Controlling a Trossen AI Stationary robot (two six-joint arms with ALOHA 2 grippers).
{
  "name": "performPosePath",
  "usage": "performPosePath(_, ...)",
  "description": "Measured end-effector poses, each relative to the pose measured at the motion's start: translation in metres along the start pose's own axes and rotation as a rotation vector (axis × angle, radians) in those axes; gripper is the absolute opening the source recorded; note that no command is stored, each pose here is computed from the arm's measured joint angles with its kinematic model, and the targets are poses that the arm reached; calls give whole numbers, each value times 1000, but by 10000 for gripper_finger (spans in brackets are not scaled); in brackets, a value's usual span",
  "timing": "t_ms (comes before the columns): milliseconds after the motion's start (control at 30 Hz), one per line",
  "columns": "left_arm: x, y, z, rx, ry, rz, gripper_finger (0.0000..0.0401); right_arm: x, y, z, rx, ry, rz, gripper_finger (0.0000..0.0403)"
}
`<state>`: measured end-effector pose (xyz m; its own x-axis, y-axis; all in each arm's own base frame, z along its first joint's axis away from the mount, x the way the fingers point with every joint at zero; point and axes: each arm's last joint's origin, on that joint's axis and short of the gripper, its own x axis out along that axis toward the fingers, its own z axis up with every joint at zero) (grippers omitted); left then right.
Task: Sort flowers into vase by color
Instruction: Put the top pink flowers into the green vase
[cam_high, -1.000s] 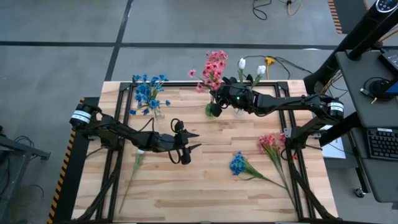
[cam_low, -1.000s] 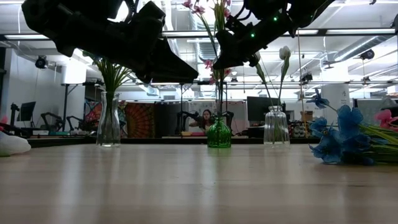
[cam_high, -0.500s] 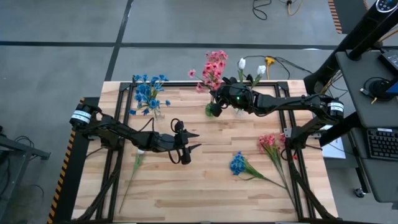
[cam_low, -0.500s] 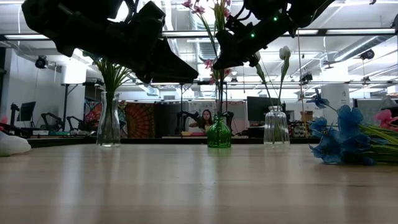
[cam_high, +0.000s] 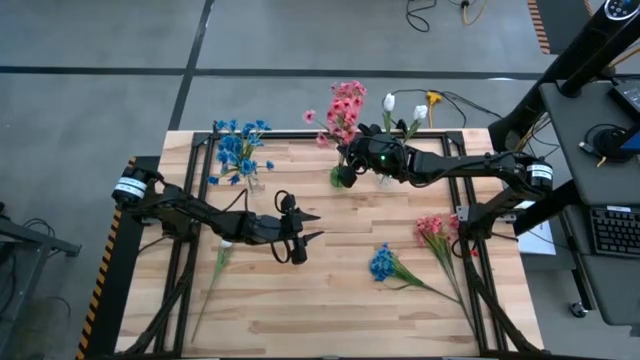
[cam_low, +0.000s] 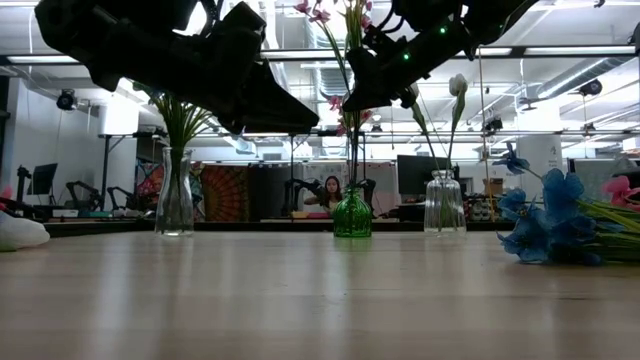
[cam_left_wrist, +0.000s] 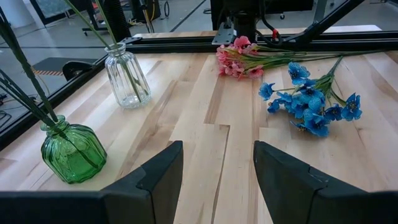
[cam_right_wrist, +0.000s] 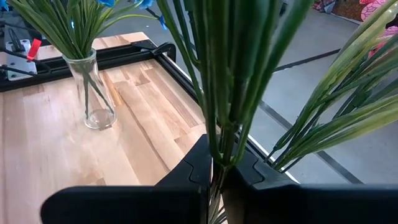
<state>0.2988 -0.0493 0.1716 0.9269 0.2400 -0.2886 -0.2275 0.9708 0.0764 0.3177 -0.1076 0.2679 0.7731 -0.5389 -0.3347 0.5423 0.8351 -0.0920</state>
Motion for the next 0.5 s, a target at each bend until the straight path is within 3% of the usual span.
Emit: performPosePath(500,0,0,0,0,0,0,178,0,0,0,-8,0,0,13)
